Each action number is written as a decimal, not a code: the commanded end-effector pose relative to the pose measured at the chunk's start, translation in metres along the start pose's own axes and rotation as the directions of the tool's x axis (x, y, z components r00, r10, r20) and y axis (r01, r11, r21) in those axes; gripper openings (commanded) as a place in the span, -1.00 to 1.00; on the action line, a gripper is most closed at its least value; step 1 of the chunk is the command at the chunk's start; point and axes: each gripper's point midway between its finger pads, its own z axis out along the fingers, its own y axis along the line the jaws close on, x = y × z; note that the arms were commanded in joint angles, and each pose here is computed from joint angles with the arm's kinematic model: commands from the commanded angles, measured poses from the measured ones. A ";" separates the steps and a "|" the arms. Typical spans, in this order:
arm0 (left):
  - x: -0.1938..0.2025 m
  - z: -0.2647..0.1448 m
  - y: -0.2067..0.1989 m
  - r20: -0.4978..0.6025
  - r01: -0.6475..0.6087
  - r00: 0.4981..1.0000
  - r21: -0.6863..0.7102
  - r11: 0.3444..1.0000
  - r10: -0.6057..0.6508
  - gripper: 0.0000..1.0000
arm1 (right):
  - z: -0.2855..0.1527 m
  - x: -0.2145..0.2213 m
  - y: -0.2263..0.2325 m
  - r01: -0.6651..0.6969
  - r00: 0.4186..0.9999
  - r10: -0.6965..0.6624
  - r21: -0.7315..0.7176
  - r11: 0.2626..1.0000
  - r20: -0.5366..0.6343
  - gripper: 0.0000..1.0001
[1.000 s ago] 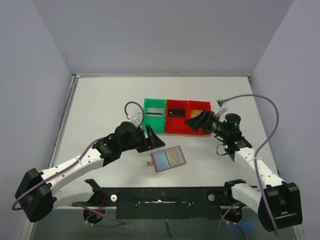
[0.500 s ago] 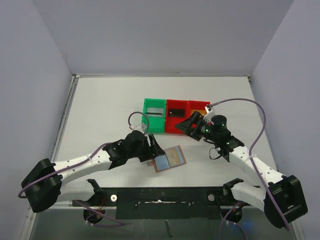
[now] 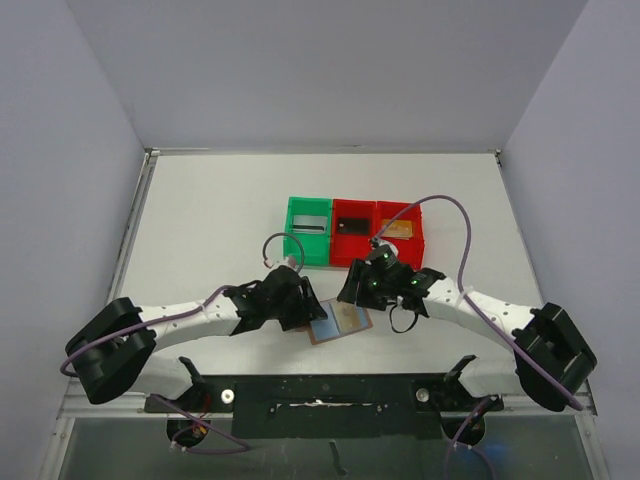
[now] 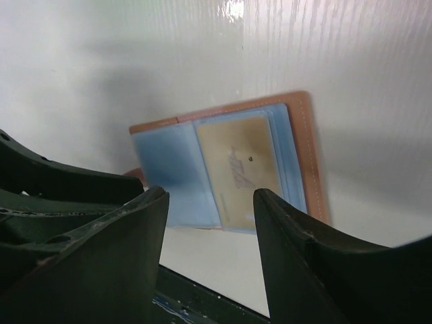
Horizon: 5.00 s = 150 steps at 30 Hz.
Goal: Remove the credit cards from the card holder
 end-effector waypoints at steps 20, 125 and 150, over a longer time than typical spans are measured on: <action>0.001 0.012 0.008 -0.028 -0.077 0.997 -0.083 0.994 0.075 -0.29 | 0.020 0.016 -0.018 0.117 0.991 -0.104 0.163 0.980 -0.086 -0.12; 0.001 0.009 -0.004 -0.044 -0.140 0.989 -0.024 0.990 0.139 -0.55 | 0.017 0.024 0.029 0.064 0.985 -0.087 -0.153 0.986 -0.149 -0.42; 0.017 0.020 0.053 -0.064 -0.117 0.992 -0.169 0.979 0.107 -0.83 | 0.030 0.038 0.015 0.146 0.969 -0.142 0.006 0.989 -0.200 -0.42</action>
